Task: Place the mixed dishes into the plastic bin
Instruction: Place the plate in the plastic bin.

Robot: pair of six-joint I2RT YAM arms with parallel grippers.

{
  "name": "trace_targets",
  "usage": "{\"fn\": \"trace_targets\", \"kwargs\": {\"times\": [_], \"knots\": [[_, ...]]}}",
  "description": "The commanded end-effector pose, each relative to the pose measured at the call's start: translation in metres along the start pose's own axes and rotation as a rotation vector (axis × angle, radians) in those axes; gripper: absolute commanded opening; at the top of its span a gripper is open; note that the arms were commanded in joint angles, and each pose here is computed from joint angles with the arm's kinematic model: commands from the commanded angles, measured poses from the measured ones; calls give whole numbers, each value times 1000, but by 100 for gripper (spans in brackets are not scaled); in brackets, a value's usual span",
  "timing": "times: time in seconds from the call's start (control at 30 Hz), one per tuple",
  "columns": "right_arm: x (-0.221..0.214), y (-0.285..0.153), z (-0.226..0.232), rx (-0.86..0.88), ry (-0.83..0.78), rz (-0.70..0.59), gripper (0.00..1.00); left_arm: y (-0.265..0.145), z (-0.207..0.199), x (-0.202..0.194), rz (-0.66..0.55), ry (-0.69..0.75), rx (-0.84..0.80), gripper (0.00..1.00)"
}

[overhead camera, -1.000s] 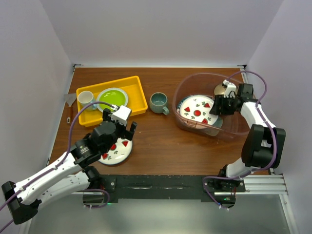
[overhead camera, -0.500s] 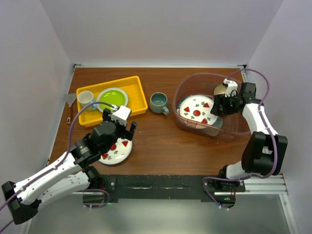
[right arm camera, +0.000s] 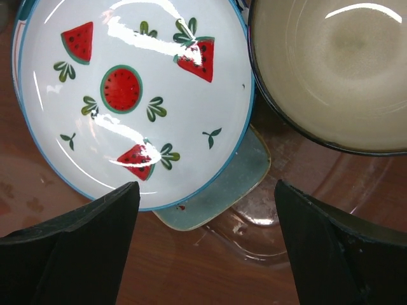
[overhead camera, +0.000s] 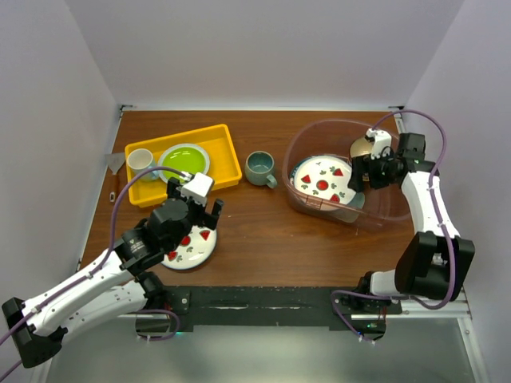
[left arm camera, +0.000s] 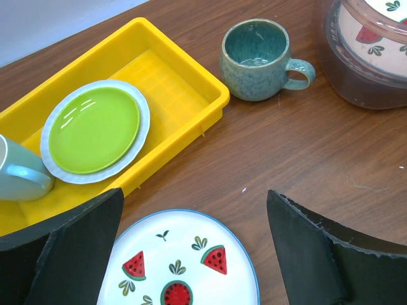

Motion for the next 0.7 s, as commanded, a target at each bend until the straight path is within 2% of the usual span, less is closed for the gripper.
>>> {"fn": "trace_targets", "kwargs": {"times": [0.0,0.33,0.57,0.67], "knots": [[14,-31,12,-5,-73,-72,91,-1,3,3,-24,-26,24,100],[29,-64,40,126,-108,-192,91,-1,4,2,-21,-32,33,100],[28,-69,64,360,-156,-265,91,-1,4,2,-18,-31,40,100],[28,-73,69,405,-167,-287,91,-1,4,2,-18,-34,43,100]]}}
Point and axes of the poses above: each gripper's point midway between its finger pads, its own y axis out along the fingers, its own z axis along the line the jaws close on, x = y × z, the point moved 9 cm from there along -y, back along the fingers, and after that the axes turned 15 degrees about y, right-handed, at the moved point
